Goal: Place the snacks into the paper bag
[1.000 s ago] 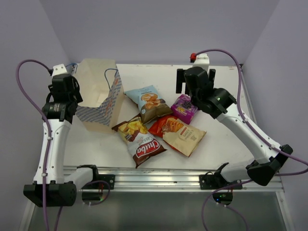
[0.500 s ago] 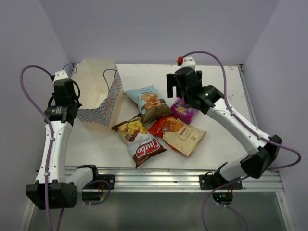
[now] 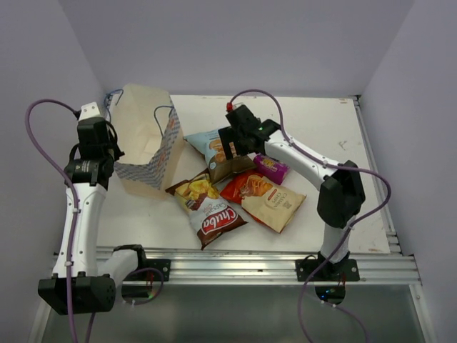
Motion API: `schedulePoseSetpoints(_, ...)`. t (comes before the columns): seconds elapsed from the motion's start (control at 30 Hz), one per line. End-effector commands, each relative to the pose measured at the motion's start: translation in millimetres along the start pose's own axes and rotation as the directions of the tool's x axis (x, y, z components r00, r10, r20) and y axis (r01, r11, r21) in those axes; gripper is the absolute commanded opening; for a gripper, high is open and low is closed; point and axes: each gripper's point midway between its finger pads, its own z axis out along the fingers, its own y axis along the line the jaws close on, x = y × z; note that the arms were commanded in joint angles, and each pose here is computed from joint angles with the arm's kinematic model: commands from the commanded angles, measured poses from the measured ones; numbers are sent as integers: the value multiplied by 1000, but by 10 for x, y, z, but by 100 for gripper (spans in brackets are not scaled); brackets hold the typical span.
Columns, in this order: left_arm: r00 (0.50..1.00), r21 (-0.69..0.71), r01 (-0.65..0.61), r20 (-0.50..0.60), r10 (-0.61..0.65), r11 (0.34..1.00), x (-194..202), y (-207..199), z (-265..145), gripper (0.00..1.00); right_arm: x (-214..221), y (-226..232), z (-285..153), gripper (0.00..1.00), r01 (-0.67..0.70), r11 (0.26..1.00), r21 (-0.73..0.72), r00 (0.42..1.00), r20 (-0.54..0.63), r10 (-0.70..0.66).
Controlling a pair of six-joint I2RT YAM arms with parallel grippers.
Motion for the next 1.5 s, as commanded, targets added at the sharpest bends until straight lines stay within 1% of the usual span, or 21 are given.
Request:
schedulePoseSetpoints(0.0, 997, 81, 75, 11, -76, 994, -36, -133, -78, 0, -313, 117, 84, 99, 9, 1000, -29, 998, 60, -7)
schedulePoseSetpoints(0.2, 997, 88, 83, -17, -82, 993, 62, -152, -86, 0, -263, 190, 422, 99, 41, 999, -11, 999, 28, -41)
schedulePoseSetpoints(0.47, 997, 69, 72, -11, -72, 995, 64, -119, -90, 0, 138, 223, 722, 97, 64, 998, -16, 994, -89, -65)
schedulePoseSetpoints(0.5, 997, 70, 71, -8, -71, 995, 52, -123, -96, 0, 170, 210, 736, 87, 67, 998, -13, 993, -97, -68)
schedulePoseSetpoints(0.6, 998, 70, 68, -7, -67, 995, 46, -131, -82, 0, 252, 211, 757, 67, 72, 997, -24, 991, -115, -75)
schedulePoseSetpoints(0.67, 998, 74, 67, -7, -67, 995, 42, -145, -74, 0, 351, 222, 819, 64, 67, 996, -54, 987, -145, -74)
schedulePoseSetpoints(0.77, 998, 74, 68, -4, -68, 995, 34, -145, -72, 0, 475, 206, 872, 48, 62, 996, -59, 981, -180, -72)
schedulePoseSetpoints(0.87, 998, 71, 68, -3, -68, 995, 34, -138, -76, 0, 591, 184, 912, 22, 68, 996, -60, 974, -210, -79)
schedulePoseSetpoints(0.9, 998, 68, 66, -2, -66, 995, 33, -132, -75, 0, 601, 158, 917, 5, 76, 996, -48, 974, -211, -85)
schedulePoseSetpoints(0.93, 998, 69, 66, -2, -66, 995, 36, -137, -73, 0, 601, 129, 915, 0, 80, 996, -37, 973, -213, -86)
schedulePoseSetpoints(0.97, 998, 71, 67, -3, -67, 995, 36, -140, -74, 0, 598, 104, 888, 0, 85, 996, -27, 972, -218, -89)
schedulePoseSetpoints(1.07, 998, 73, 70, -2, -70, 995, 36, -141, -75, 0, 362, 4, 720, 0, 110, 994, 17, 978, -180, -106)
schedulePoseSetpoints(1.13, 998, 77, 69, -5, -69, 995, 45, -151, -66, 0, -59, -49, 492, 0, 112, 992, 53, 990, -90, -107)
schedulePoseSetpoints(1.17, 997, 81, 72, -5, -72, 994, 45, -161, -72, 0, -136, -88, 382, 0, 124, 990, 64, 989, -88, -118)
schedulePoseSetpoints(1.2, 997, 84, 74, -6, -73, 994, 51, -167, -66, 0, -480, -81, 186, 0, 108, 992, 64, 994, -7, -108)
schedulePoseSetpoints(1.23, 997, 87, 75, -7, -75, 993, 55, -174, -64, 0, -647, -102, 56, 0, 100, 992, 72, 994, 30, -103)
schedulePoseSetpoints(1.27, 997, 85, 77, -8, -77, 993, 56, -171, -59, 0, -706, -140, -31, 0, 110, 990, 87, 993, 24, -112)
schedulePoseSetpoints(1.3, 997, 85, 80, -9, -80, 993, 54, -171, -62, 0, -1117, -129, -326, 0, 78, 994, 74, 987, 136, -87)
schedulePoseSetpoints(1.37, 997, 77, 80, -10, -79, 994, 61, -160, -58, 0, -1335, -104, -522, 0, 69, 996, 54, 980, 184, -78)
schedulePoseSetpoints(1.4, 997, 73, 79, -13, -79, 994, 73, -157, -57, 0, -1640, -86, -831, 0, 38, 999, 22, 955, 295, -43)
schedulePoseSetpoints(1.47, 997, 66, 82, -18, -81, 994, 90, -142, -51, 0, -1948, -30, -1207, 0, 4, 999, -41, 905, 426, 14)
